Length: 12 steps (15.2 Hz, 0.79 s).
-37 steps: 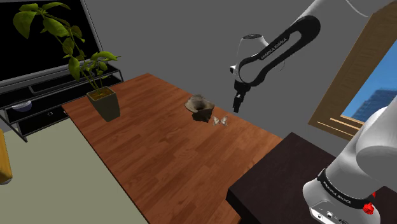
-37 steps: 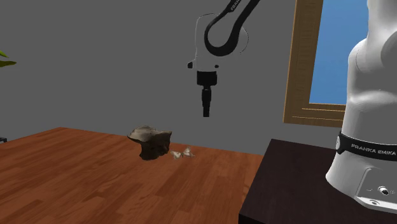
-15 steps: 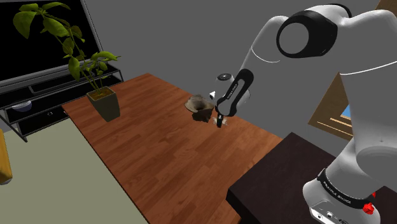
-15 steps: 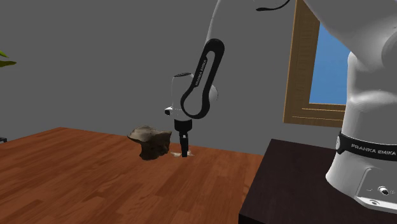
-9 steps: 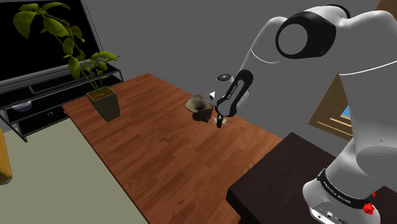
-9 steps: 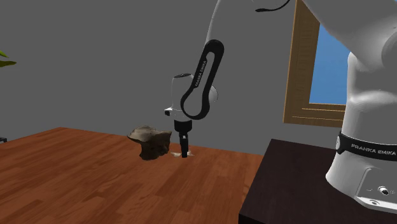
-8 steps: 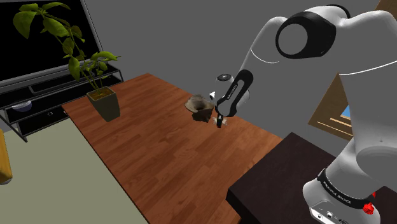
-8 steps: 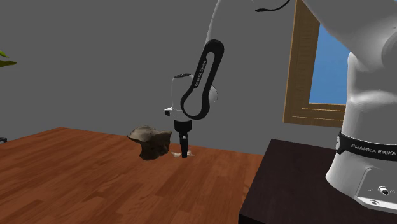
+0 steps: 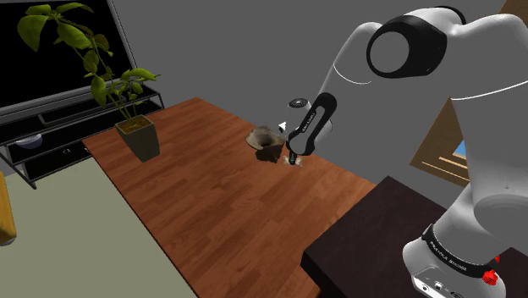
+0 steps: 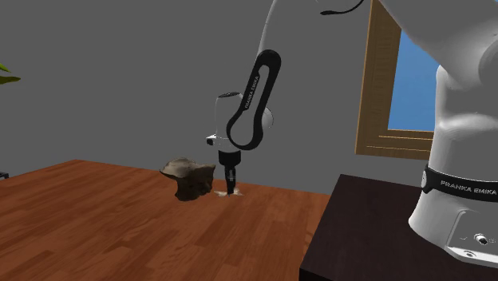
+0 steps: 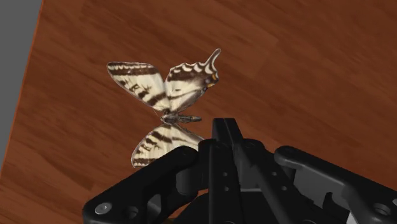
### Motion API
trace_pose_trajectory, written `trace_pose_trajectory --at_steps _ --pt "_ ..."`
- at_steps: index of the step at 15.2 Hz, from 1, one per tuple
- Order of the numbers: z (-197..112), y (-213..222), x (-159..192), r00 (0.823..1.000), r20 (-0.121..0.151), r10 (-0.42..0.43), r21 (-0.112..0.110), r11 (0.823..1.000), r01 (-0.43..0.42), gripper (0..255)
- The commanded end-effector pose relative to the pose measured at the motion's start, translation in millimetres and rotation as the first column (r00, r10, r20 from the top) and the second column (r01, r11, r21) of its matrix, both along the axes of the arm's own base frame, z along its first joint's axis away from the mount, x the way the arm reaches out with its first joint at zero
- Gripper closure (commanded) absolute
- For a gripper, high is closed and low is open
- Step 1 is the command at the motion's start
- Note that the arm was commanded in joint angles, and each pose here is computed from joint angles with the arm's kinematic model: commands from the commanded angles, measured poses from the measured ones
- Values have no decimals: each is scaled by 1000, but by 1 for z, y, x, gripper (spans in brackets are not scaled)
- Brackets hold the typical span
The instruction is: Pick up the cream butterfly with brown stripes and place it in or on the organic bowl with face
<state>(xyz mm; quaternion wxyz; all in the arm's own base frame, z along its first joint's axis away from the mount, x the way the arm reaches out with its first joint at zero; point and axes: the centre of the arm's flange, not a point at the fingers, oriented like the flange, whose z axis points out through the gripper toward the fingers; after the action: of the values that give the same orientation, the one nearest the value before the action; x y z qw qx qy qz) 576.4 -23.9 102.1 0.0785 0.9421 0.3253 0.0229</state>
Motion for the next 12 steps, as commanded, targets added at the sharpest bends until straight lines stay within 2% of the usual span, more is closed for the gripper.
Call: trace_pose_trajectory --at_steps 1,2,3,4,5,6,7,8,9,12 --pt "0 0 0 1000 0 0 0 1000 0 255" --pt "0 0 0 1000 0 0 0 1000 0 255" --pt "0 0 0 1000 0 0 0 1000 0 0" --pt "1 0 17 979 2 -206 26 978 206 0" --pt "3 -3 33 915 -2 -403 51 914 403 0" --pt "4 -10 48 813 -10 -583 75 810 582 0" --pt "5 -19 61 675 -24 -737 97 671 736 0" --pt "6 -32 73 509 -42 -860 115 502 857 0" --pt "7 -40 78 392 -55 -918 125 384 915 0" --pt "-9 -41 79 392 -55 -918 125 384 915 0"
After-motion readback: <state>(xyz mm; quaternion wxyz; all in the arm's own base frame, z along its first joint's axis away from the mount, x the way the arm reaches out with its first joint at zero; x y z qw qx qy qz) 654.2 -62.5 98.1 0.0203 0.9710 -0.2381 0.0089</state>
